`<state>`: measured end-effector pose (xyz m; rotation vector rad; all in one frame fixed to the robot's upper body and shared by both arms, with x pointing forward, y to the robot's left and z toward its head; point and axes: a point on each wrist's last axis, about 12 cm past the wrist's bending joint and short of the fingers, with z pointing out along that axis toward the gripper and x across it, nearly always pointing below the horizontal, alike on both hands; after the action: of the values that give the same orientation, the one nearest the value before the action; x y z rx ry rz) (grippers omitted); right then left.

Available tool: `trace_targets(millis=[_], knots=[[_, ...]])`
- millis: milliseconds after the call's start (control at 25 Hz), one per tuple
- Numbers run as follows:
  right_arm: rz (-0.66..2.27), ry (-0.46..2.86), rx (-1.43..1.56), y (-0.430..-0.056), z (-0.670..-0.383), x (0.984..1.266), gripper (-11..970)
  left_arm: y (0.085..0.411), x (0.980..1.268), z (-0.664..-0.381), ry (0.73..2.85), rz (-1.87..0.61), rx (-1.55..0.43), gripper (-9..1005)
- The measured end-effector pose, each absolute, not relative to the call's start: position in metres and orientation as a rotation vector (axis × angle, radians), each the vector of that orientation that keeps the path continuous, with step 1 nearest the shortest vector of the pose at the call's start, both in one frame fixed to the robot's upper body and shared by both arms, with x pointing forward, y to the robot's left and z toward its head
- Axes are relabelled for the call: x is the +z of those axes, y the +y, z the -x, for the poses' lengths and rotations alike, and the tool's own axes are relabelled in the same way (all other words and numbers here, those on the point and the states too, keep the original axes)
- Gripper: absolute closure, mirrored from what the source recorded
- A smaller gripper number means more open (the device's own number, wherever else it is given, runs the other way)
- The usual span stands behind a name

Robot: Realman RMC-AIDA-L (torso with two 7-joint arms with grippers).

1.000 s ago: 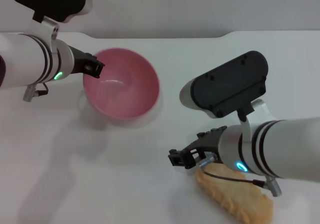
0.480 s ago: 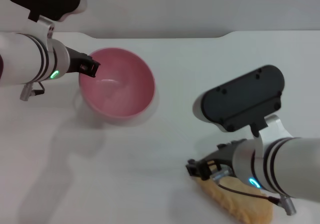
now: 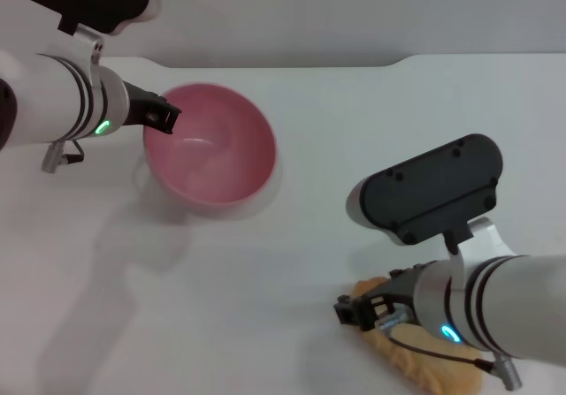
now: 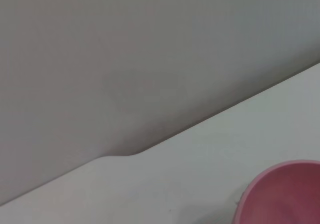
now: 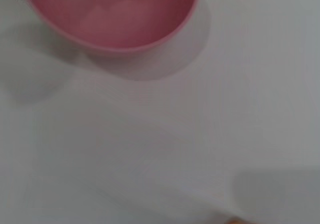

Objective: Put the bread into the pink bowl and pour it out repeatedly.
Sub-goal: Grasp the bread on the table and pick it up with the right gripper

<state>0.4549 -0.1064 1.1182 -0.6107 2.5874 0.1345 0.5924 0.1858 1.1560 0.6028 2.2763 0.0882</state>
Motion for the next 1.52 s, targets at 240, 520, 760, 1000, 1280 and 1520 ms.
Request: trace_targets(millis=[240,520,760,1000,1280,1520], knots=[[0.612,2.606,0.142,-0.107,-0.457,1.109,217,0.184,1.158,-0.594,2.270,-0.609,0.087,961],[0.601,2.628,0.122,-0.110,-0.459,1.100,217,0.184,1.158,-0.594,2.270,-0.609,0.089,961],[0.652,2.624,0.098,-0.110,-0.459,1.095,236,0.184,1.158,-0.594,2.268,-0.613,0.091,961],[0.714,2.599,0.086,-0.107,-0.463,1.098,350,0.184,1.158,-0.594,2.266,-0.617,0.093,961],[0.757,2.504,0.099,-0.102,-0.479,1.123,458,0.182,1.157,-0.593,2.266,-0.629,0.090,961],[0.791,2.300,0.053,-0.099,-0.501,1.178,508,0.176,1.154,-0.590,2.270,-0.649,0.075,961]])
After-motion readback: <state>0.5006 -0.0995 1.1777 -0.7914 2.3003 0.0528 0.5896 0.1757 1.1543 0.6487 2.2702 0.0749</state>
